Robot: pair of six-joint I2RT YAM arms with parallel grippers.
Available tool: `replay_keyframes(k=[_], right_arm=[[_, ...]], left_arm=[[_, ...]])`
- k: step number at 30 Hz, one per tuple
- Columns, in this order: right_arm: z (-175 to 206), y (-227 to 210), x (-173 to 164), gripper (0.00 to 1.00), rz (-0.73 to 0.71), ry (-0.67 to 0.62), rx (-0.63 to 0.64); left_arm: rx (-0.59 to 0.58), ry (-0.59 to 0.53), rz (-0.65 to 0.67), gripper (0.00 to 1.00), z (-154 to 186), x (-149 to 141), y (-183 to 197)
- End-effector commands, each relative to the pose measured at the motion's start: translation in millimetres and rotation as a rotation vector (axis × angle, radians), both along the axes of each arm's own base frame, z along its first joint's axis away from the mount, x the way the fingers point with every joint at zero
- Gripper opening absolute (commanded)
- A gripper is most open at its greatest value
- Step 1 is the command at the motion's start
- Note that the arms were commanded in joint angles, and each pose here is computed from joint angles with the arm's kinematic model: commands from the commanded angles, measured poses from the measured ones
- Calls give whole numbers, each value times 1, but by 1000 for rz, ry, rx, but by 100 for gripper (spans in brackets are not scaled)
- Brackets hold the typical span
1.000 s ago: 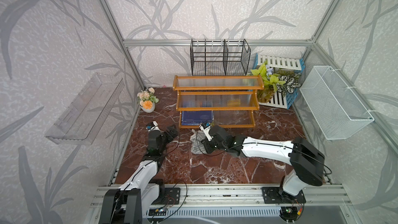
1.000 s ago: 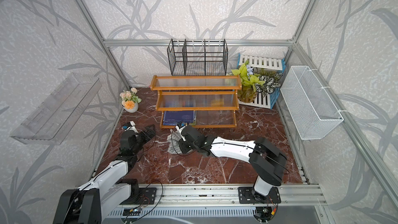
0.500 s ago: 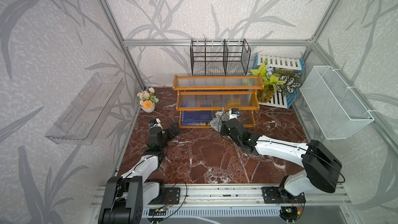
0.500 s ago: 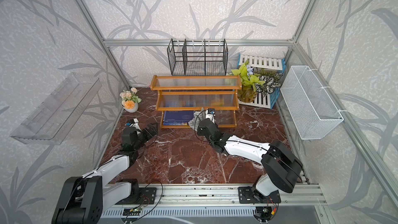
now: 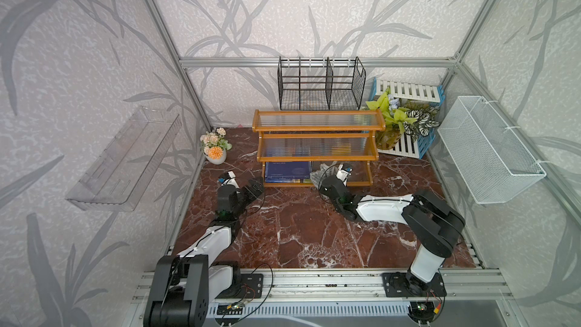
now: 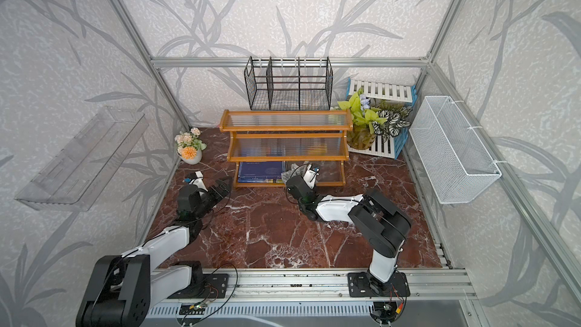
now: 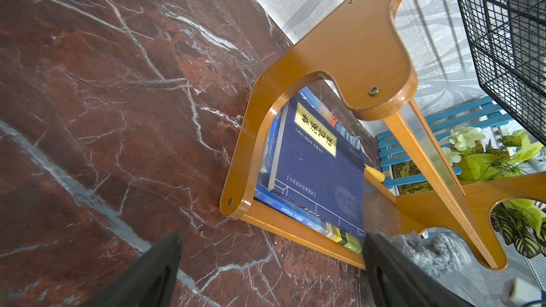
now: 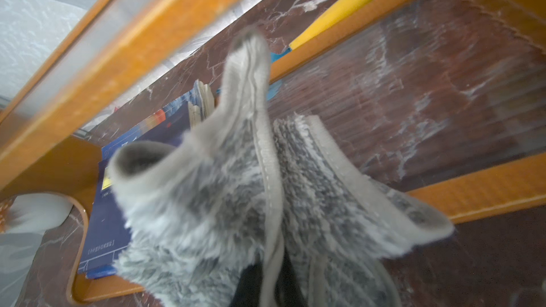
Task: Wipe the bookshelf clean with a cloth
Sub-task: Wipe the dust from the shelf.
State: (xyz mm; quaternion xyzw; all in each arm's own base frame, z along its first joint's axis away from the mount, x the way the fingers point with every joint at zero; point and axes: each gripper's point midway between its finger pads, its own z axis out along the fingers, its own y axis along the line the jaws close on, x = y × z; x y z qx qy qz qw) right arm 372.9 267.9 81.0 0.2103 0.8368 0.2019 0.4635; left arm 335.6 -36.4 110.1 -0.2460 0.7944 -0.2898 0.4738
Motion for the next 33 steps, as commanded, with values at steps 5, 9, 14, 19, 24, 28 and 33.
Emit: replay_keyframes(k=[5, 9, 14, 19, 24, 28, 33], right_arm=[[-4, 9, 28, 0, -108, -97, 189], [-14, 9, 42, 0, -112, -121, 296], [-33, -3, 51, 0, -172, -62, 320], [-54, -22, 54, 0, -251, 42, 307], [-69, -50, 50, 0, -345, 112, 246], [-78, -85, 41, 0, -437, 143, 232], [-78, -129, 22, 0, -551, 160, 207]], left_arm=[[-18, -24, -45, 100, 3, -5, -14], [-16, -19, -52, 100, 2, -5, -17], [-16, -13, -52, 100, -2, -5, -17], [-20, -12, -52, 100, -2, -4, -17], [-17, -14, -48, 100, -1, -4, -16], [-15, -10, -44, 100, -2, -5, -16], [-15, -7, -40, 100, -3, -5, -15]])
